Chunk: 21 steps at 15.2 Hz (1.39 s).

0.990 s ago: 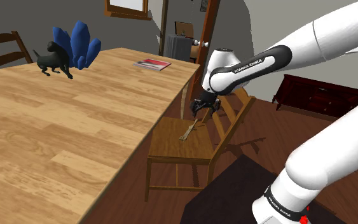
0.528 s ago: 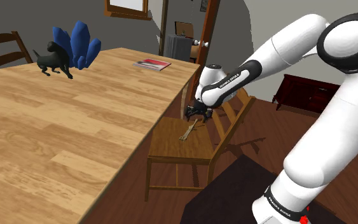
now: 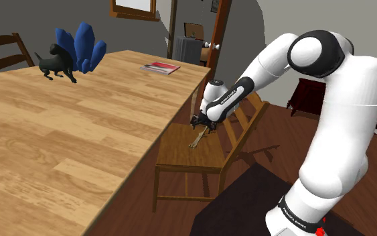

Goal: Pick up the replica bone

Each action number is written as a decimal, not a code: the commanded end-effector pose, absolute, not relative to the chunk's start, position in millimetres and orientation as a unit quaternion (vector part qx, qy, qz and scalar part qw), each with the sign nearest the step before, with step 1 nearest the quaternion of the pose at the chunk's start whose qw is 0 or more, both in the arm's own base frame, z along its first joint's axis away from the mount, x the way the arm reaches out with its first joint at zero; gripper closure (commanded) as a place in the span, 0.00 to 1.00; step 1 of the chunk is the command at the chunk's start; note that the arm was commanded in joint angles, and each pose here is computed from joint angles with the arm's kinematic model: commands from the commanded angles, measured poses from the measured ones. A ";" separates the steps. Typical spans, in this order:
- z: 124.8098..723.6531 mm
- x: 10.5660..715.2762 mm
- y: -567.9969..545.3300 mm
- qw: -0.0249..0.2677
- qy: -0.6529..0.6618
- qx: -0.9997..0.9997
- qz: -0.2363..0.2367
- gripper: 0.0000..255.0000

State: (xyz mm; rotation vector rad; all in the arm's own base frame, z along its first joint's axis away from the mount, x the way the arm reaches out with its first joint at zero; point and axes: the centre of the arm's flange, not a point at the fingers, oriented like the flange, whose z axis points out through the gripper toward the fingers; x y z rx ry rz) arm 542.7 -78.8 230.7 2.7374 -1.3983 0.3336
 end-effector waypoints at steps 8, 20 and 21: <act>151.7 589.1 -129.1 0.025 -0.557 0.820 0.131 0.00; 117.5 589.1 -129.1 0.025 -0.557 0.820 0.131 1.00; 117.5 589.2 -129.0 0.025 -0.557 0.820 0.131 1.00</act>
